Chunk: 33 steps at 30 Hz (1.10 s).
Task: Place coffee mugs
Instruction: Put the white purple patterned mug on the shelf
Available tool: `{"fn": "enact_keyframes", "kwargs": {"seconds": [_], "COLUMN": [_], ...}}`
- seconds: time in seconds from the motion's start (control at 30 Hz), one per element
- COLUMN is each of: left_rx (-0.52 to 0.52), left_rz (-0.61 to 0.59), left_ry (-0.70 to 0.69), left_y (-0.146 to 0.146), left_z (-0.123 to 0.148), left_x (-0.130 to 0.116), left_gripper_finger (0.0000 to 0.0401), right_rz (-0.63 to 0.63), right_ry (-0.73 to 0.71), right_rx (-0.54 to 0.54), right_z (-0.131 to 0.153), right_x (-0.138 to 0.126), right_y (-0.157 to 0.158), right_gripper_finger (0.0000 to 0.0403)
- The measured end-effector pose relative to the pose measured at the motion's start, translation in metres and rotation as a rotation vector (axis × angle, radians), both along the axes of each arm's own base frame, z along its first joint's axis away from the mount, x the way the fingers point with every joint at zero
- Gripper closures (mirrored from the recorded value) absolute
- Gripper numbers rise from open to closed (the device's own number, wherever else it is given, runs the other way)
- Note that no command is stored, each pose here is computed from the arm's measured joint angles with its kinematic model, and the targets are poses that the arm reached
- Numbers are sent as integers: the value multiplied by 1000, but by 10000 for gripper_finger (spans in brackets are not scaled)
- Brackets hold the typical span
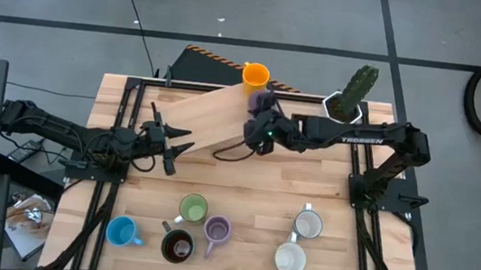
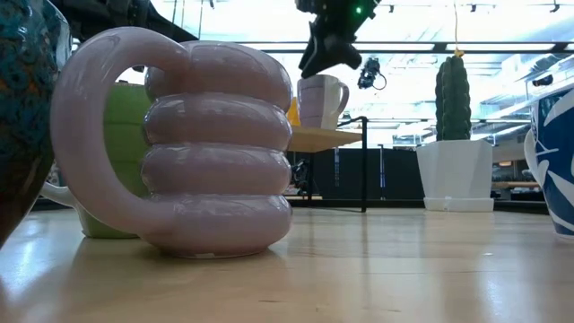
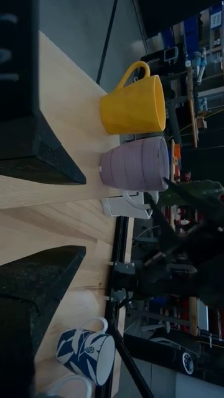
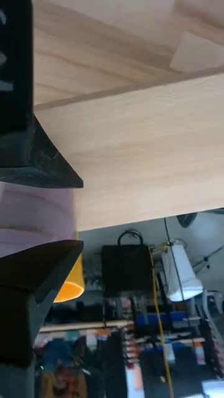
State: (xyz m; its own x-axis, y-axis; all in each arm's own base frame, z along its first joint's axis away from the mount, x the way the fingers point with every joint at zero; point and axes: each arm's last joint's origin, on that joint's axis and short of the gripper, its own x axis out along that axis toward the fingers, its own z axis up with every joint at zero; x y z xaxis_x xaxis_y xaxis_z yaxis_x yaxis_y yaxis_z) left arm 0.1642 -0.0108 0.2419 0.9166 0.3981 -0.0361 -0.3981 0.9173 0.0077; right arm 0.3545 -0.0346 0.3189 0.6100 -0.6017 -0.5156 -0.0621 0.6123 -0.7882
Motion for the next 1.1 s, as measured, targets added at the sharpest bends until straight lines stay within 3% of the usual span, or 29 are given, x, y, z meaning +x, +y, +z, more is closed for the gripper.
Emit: {"fn": "enact_keyframes", "kwargs": {"seconds": [0.23,1.1], "left_rx": [1,2], "left_rz": [0,0], "left_ry": [0,7], "left_y": [0,0], "left_z": [0,-1], "left_x": [0,0], "left_gripper_finger": [225,225], "right_rz": [-21,-112], "right_ry": [43,100], "right_rx": [-94,-133], "right_z": [-11,-13], "right_x": [0,-6], "right_y": [-5,-27], "right_gripper_finger": [252,256]}}
